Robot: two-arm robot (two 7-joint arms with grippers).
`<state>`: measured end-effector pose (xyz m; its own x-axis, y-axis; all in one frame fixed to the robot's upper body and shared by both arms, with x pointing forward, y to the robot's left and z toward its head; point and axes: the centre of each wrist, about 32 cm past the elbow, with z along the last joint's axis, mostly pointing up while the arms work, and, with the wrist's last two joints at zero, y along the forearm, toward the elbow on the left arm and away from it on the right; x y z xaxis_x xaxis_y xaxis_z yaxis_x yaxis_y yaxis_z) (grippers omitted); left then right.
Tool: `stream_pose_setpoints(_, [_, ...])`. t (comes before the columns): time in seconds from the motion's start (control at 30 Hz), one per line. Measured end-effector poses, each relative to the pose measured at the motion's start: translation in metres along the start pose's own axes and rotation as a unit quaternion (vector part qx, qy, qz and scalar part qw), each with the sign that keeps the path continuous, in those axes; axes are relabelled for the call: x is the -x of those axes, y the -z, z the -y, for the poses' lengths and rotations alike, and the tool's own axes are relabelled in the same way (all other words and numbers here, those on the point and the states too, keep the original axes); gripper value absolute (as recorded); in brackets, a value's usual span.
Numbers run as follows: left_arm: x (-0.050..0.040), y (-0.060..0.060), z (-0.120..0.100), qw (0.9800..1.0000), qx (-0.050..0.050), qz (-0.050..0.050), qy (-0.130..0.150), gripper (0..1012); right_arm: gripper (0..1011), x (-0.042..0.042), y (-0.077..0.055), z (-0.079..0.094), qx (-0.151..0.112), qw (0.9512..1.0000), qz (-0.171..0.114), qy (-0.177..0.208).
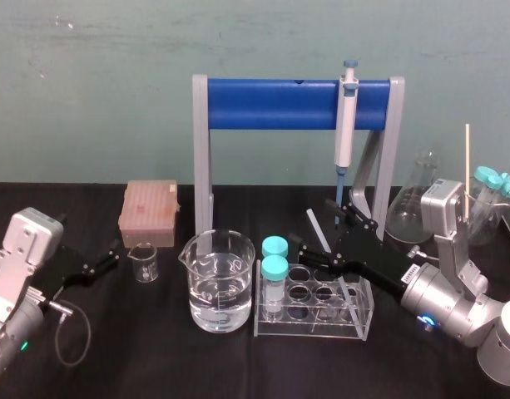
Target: Pick up the stirring rod with one hand, then place it down.
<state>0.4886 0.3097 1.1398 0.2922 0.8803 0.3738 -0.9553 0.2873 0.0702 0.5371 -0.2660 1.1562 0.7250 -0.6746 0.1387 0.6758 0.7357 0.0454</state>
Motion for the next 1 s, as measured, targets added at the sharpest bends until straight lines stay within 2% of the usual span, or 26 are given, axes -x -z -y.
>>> stream_pose_setpoints(0.37, [0.0, 0.0, 0.0, 1.0, 0.0, 0.0, 0.0, 1000, 1000, 0.002, 0.0051, 0.0044, 0.029, 0.9985, -0.046, 0.007])
stream_pose_setpoints(0.87, [0.0, 0.0, 0.0, 1.0, 0.0, 0.0, 0.0, 1000, 1000, 0.0014, 0.0058, 0.005, 0.033, 0.9982, -0.048, 0.01])
stream_pose_setpoints(1.0, [0.0, 0.0, 0.0, 1.0, 0.0, 0.0, 0.0, 1000, 946, 0.0015, 0.0057, 0.005, 0.033, 0.9983, -0.048, 0.01])
